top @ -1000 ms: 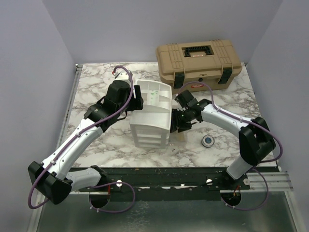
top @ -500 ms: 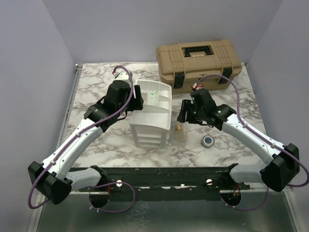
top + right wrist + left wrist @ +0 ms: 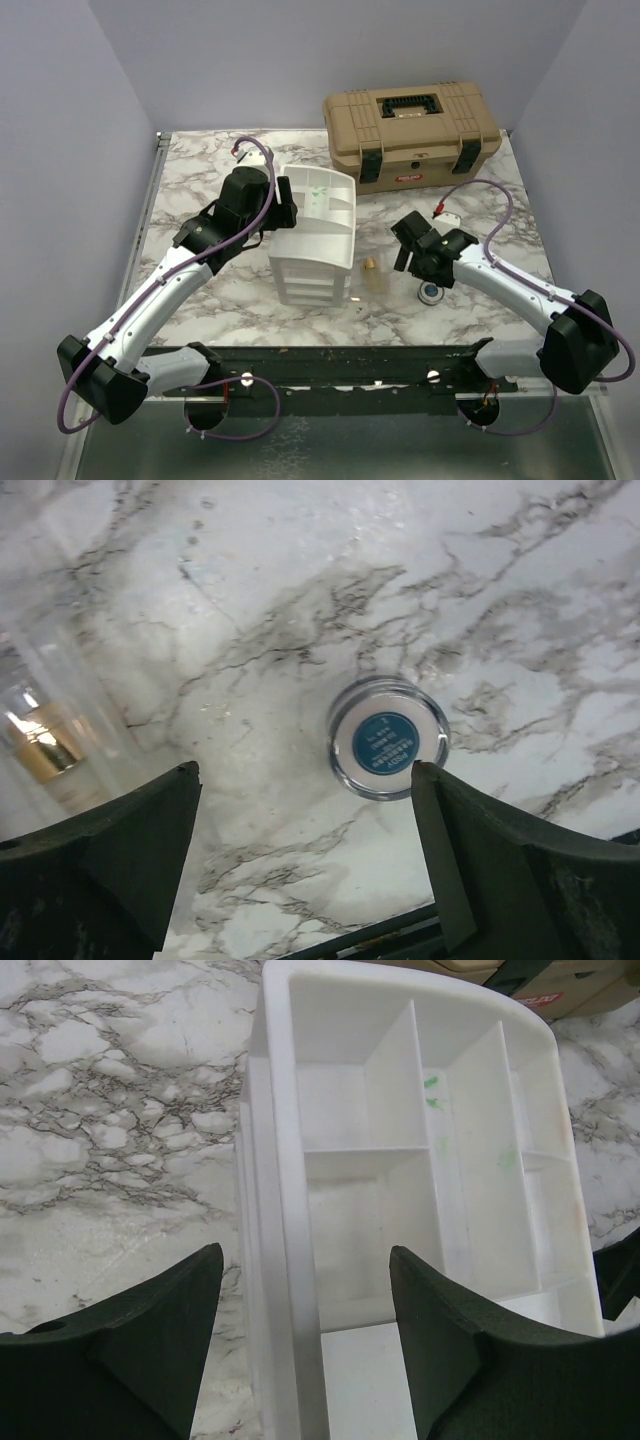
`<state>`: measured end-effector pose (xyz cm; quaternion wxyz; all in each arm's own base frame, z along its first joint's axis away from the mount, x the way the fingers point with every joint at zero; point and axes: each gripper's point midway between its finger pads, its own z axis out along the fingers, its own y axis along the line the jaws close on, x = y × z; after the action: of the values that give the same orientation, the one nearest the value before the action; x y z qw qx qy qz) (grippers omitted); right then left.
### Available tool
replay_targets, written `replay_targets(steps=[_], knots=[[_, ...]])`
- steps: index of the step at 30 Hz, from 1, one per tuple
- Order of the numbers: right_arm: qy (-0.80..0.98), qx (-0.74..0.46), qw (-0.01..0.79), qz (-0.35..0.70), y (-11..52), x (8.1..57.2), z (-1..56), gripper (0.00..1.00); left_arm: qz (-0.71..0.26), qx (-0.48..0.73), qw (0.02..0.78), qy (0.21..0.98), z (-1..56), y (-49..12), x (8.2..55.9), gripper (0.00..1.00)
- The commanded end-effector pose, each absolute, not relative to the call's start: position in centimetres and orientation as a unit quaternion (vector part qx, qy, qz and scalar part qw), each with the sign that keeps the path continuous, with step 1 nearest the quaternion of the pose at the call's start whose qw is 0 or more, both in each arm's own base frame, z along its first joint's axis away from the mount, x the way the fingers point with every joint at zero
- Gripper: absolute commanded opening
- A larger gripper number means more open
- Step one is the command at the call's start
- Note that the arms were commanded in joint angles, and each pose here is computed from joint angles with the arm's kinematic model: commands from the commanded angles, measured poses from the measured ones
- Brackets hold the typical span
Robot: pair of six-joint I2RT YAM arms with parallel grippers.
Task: Organize the makeup
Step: Pick up the makeup from the center of the board.
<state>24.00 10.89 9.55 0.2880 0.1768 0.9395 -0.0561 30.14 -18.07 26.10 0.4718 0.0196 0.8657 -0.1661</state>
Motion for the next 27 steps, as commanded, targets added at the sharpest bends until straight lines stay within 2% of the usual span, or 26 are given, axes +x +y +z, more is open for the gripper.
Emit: replay_targets(steps=[1, 4, 8, 23, 27], knots=[[0.912, 0.248, 0.310, -0.105, 7.6, 22.8, 9.2, 0.93, -0.173, 0.033, 0.447, 0.877, 24.9, -18.1, 28.8, 0.69], [0.910, 0.270, 0.304, -0.086, 7.2, 22.5, 8.3, 0.97, -0.174, 0.031, 0.446, 0.877, 24.9, -18.1, 28.7, 0.69], [0.914, 0.302, 0.269, -0.028, 7.0, 22.7, 6.4, 0.98, -0.176, 0.032, 0.448, 0.876, 25.2, -18.1, 28.8, 0.69], [0.930, 0.310, 0.194, -0.036, 7.3, 22.1, 2.5, 1.00, -0.177, 0.030, 0.461, 0.869, 26.2, -17.9, 28.9, 0.69], [0.929, 0.320, 0.184, -0.024, 7.7, 21.8, 1.7, 0.97, -0.180, 0.031, 0.457, 0.870, 26.0, -18.0, 28.7, 0.69]])
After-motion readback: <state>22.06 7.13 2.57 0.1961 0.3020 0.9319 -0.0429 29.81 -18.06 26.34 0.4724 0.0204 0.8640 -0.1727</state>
